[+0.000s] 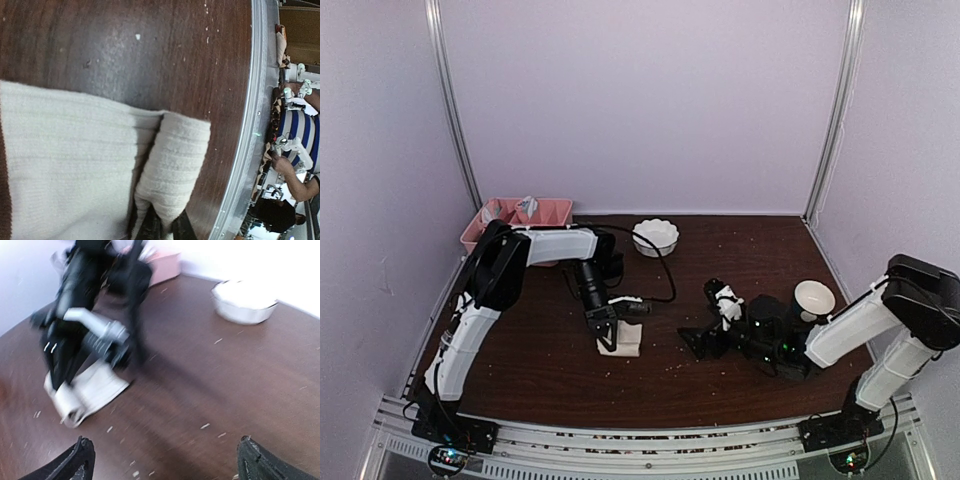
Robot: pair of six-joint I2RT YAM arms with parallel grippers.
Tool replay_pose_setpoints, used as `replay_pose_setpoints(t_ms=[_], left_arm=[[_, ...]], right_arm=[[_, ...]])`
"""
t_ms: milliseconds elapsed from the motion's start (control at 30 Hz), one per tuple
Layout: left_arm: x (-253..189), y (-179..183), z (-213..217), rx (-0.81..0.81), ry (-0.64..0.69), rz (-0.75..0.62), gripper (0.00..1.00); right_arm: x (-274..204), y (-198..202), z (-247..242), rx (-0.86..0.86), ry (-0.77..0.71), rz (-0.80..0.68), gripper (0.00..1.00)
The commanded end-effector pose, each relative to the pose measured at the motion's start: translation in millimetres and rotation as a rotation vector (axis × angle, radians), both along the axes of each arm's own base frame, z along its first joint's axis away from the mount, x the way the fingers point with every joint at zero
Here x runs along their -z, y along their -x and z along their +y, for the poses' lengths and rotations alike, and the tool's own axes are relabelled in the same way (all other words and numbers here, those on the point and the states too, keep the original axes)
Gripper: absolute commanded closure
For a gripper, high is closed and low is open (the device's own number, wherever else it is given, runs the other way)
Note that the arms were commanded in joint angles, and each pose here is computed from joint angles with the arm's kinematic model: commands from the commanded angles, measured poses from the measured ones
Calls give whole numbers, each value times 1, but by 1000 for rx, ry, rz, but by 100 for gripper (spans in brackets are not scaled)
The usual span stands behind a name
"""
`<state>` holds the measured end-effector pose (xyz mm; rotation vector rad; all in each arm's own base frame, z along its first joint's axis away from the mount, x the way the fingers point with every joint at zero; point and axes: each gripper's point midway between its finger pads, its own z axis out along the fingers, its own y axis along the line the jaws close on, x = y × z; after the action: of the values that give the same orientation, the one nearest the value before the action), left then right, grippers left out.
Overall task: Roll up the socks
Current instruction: Roll the sock at the center of the board.
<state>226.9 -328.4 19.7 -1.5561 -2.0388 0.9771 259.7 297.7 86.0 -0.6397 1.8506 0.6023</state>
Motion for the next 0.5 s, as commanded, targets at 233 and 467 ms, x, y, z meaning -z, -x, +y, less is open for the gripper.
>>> replay_pose_setpoints(t_ms=[233, 467], left_arm=[[52, 17, 25, -24, -218, 92, 100], [58, 10, 23, -22, -237, 89, 99]], right_arm=[[22, 14, 0, -73, 340, -140, 0], [20, 49, 44, -297, 444, -295, 15]])
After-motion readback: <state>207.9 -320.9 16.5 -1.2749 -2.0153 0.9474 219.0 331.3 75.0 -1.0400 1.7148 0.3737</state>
